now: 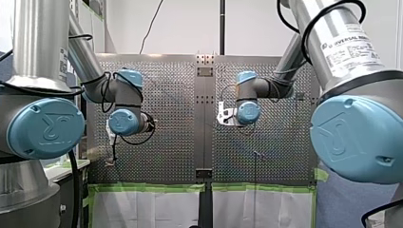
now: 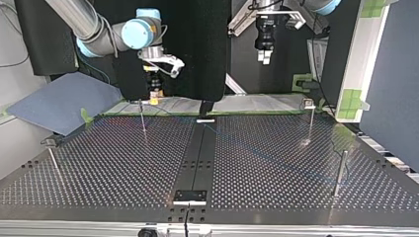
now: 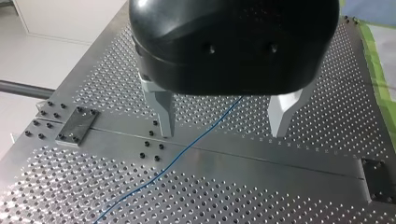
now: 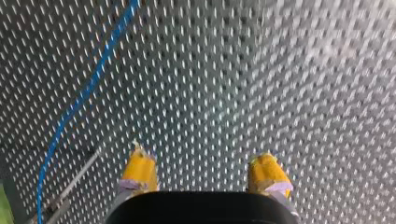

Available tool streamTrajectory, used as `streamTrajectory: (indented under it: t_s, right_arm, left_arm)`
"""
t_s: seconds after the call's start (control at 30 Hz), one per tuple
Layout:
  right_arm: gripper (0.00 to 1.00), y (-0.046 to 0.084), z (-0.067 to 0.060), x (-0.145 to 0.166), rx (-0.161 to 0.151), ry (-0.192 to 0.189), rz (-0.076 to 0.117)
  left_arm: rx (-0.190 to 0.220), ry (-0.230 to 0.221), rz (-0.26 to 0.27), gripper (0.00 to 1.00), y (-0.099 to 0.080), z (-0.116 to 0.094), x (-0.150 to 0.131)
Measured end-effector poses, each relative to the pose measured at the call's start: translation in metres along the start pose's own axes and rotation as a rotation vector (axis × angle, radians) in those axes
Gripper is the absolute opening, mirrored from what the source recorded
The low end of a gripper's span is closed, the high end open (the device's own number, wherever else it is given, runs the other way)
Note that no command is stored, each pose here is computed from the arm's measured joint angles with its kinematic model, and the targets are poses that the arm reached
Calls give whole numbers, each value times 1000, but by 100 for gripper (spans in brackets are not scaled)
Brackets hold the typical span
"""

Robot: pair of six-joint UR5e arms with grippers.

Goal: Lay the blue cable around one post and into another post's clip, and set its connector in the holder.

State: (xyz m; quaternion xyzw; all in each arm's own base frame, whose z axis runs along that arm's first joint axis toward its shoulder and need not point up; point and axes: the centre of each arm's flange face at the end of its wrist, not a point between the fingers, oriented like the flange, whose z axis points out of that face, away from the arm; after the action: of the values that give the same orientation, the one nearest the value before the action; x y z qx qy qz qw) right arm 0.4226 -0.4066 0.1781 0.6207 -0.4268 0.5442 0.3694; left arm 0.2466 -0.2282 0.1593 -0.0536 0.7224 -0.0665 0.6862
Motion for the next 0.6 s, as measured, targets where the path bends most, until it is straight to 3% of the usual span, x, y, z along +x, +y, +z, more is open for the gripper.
streamTrajectory:
  t_s: [0.23, 0.6]
  right_arm:
    - [99, -31, -15, -3, 55, 0, -2]
    - [99, -73, -45, -12, 114, -14, -13]
  left_arm:
    - [-4, -1, -1, 100, 1, 1, 0]
    - [-10, 2, 5, 100, 3, 2, 0]
